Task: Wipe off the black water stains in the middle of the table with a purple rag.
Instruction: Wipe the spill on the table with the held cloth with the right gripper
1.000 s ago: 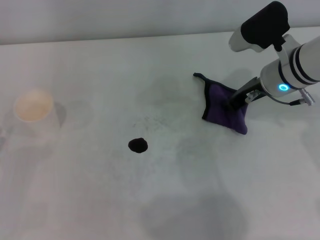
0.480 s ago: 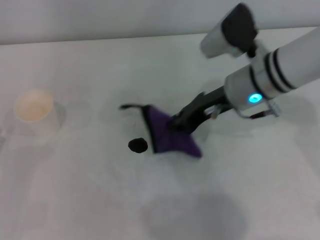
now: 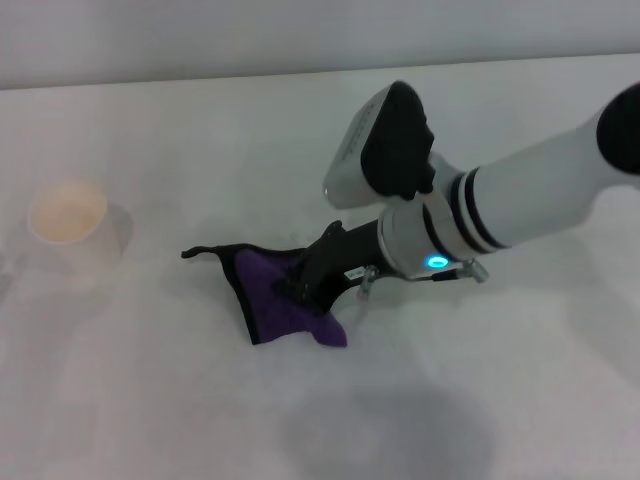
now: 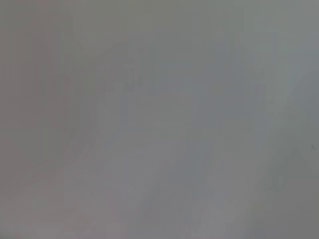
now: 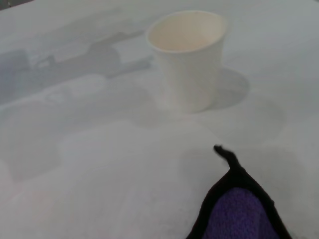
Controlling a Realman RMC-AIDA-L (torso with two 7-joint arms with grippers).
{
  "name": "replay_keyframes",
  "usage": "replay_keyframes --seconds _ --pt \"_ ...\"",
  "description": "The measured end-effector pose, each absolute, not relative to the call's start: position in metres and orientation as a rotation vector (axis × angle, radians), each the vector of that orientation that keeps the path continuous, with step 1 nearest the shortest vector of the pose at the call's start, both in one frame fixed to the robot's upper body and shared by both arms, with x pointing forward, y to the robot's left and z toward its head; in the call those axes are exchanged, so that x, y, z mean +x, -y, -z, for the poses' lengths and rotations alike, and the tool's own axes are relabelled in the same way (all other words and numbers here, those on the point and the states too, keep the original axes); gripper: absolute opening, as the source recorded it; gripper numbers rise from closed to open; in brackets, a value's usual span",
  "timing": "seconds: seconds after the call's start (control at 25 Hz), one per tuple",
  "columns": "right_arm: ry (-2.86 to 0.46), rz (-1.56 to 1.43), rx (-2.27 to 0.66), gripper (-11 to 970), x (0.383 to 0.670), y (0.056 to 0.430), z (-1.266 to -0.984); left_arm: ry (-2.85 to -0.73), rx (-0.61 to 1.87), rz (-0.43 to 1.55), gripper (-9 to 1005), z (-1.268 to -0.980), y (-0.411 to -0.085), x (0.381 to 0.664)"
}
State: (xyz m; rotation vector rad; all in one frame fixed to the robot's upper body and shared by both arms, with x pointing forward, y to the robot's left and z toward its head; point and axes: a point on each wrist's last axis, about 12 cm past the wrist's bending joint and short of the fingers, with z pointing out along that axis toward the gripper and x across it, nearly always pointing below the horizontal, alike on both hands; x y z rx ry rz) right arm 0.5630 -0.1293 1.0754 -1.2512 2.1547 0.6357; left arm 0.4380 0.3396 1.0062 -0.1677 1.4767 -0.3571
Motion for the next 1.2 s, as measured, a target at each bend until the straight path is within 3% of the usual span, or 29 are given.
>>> replay_keyframes --seconds 0.36,0.8,1.2 --pt "-2.123 -0.582 -1.194 92 0.557 0.125 -1.057 -1.479 -0.179 0.367 887 -1.006 -0.339 0.438" --pt "-2.098 -0.455 -1.031 92 0.572 0.144 -1.055 -1.470 -0.173 0.370 887 -1.007 -0.339 0.438" --pt "-2.114 -0.641 -1.167 91 0.552 0.114 -1.053 -1.464 -0.167 0.377 888 -1.008 -0.338 0.442"
